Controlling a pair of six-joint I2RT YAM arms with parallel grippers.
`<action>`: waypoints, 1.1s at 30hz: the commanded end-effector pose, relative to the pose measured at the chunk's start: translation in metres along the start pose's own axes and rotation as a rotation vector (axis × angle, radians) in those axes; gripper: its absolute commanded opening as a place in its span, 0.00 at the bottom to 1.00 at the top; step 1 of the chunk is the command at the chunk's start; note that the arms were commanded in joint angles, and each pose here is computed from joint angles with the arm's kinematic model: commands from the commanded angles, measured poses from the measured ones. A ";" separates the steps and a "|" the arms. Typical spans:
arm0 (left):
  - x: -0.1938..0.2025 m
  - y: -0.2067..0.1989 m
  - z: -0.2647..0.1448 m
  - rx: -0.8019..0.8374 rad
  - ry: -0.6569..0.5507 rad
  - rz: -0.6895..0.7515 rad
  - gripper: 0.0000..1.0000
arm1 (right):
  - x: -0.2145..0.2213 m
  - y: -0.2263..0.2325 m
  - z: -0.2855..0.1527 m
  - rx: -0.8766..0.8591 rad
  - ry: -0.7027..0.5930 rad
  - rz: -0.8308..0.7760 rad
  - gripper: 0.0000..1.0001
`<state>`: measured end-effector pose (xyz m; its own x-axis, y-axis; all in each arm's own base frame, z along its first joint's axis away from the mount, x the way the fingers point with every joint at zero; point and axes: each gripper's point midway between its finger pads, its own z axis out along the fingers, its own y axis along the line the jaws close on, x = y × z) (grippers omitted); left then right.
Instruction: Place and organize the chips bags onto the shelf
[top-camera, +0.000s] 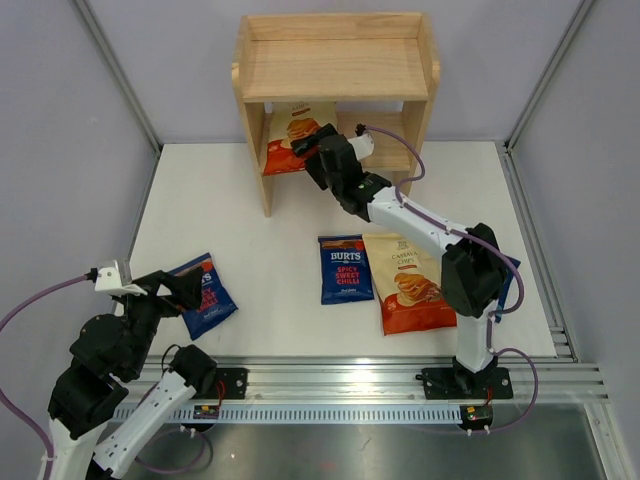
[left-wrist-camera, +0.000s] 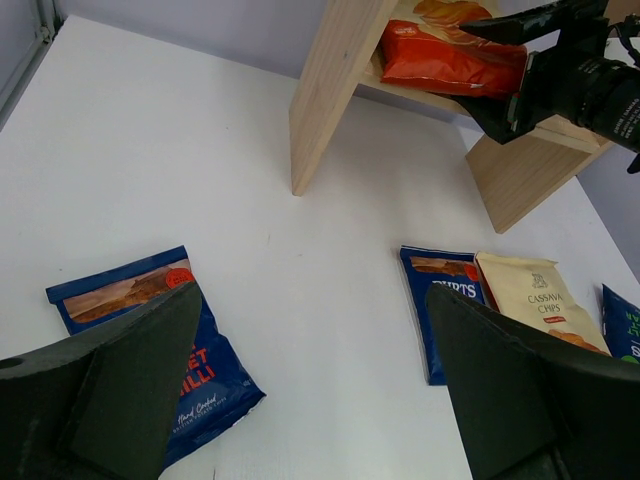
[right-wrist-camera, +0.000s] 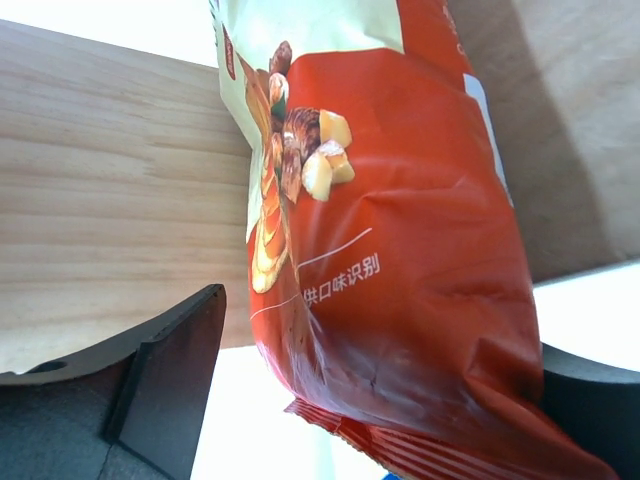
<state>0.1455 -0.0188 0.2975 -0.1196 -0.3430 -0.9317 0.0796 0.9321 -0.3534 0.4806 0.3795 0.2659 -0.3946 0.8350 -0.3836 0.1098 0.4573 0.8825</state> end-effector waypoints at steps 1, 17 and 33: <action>-0.010 0.001 0.000 -0.006 -0.039 -0.003 0.99 | -0.012 -0.011 -0.022 0.065 -0.008 -0.067 0.86; -0.009 0.000 0.001 -0.005 -0.033 -0.004 0.99 | -0.011 0.006 -0.015 -0.016 0.054 -0.001 0.37; -0.009 0.000 0.001 -0.009 -0.033 0.000 0.99 | 0.003 0.003 0.005 0.045 0.072 -0.003 0.64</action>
<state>0.1455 -0.0188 0.2975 -0.1196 -0.3434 -0.9316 0.0796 0.9320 -0.3537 0.4983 0.3925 0.2554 -0.4591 0.8235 -0.3331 0.1480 0.4406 0.8854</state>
